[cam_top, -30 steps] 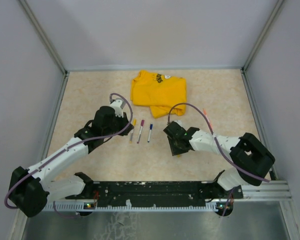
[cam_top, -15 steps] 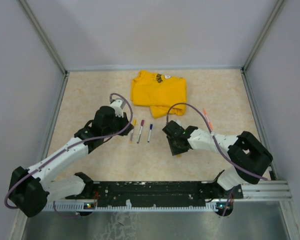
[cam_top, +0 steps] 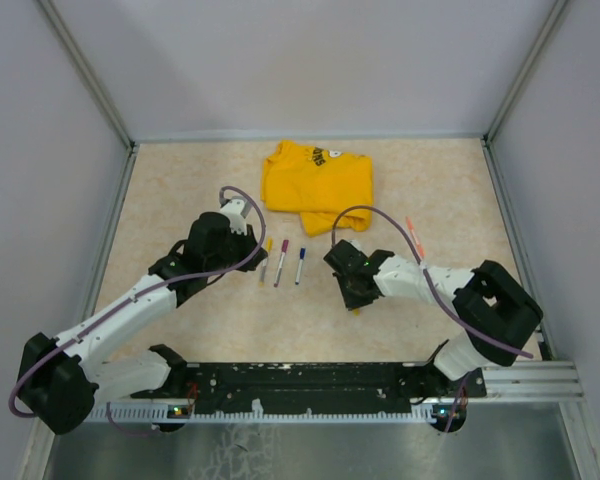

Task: Insert the pens into the pen caps
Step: Insert the pen cap onto the pen.

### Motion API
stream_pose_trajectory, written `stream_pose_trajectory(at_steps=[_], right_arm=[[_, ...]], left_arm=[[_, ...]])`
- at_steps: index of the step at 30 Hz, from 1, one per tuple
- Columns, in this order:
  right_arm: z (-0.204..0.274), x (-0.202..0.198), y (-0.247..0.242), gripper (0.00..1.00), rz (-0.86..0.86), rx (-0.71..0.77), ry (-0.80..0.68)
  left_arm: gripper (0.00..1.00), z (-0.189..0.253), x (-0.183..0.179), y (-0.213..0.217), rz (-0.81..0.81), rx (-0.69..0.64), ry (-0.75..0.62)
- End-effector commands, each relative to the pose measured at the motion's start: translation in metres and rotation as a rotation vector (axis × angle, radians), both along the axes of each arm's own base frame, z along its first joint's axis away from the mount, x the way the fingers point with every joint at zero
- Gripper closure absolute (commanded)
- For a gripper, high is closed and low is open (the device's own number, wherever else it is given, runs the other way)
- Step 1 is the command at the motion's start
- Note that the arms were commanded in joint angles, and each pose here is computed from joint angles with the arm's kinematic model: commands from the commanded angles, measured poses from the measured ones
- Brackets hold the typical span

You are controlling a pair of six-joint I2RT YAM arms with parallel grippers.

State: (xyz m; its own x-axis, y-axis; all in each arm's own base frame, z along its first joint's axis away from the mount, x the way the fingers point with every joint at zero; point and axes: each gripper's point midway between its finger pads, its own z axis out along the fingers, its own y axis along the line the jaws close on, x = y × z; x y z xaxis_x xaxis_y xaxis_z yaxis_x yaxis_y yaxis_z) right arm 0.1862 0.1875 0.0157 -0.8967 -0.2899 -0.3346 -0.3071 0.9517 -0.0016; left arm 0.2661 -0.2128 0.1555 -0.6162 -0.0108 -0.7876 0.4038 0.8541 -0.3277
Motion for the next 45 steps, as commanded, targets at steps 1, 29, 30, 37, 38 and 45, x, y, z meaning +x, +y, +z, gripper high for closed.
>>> stream_pose_trajectory(at_steps=[1, 29, 30, 37, 38, 45], right_arm=[[0.007, 0.0, 0.004, 0.95, 0.019, 0.008, 0.011], [0.257, 0.039, 0.021, 1.0, -0.23, 1.117, -0.873], [0.263, 0.038, 0.018, 1.0, -0.248, 1.157, -0.896], [0.297, 0.029, 0.005, 1.0, -0.29, 1.391, -1.0], [0.299, 0.029, 0.004, 1.0, -0.295, 1.407, -1.006], [0.313, 0.029, 0.016, 1.0, -0.253, 1.455, -1.004]], left_arm=[[1.0, 0.007, 0.003, 0.001, -0.003, 0.001, -0.025], [1.0, 0.09, -0.09, -0.097, -0.395, -0.385, -0.245], [1.0, 0.091, -0.093, -0.103, -0.413, -0.396, -0.243], [1.0, 0.093, -0.105, -0.132, -0.504, -0.399, -0.239], [1.0, 0.092, -0.107, -0.135, -0.515, -0.394, -0.236], [1.0, 0.089, -0.113, -0.141, -0.561, -0.38, -0.234]])
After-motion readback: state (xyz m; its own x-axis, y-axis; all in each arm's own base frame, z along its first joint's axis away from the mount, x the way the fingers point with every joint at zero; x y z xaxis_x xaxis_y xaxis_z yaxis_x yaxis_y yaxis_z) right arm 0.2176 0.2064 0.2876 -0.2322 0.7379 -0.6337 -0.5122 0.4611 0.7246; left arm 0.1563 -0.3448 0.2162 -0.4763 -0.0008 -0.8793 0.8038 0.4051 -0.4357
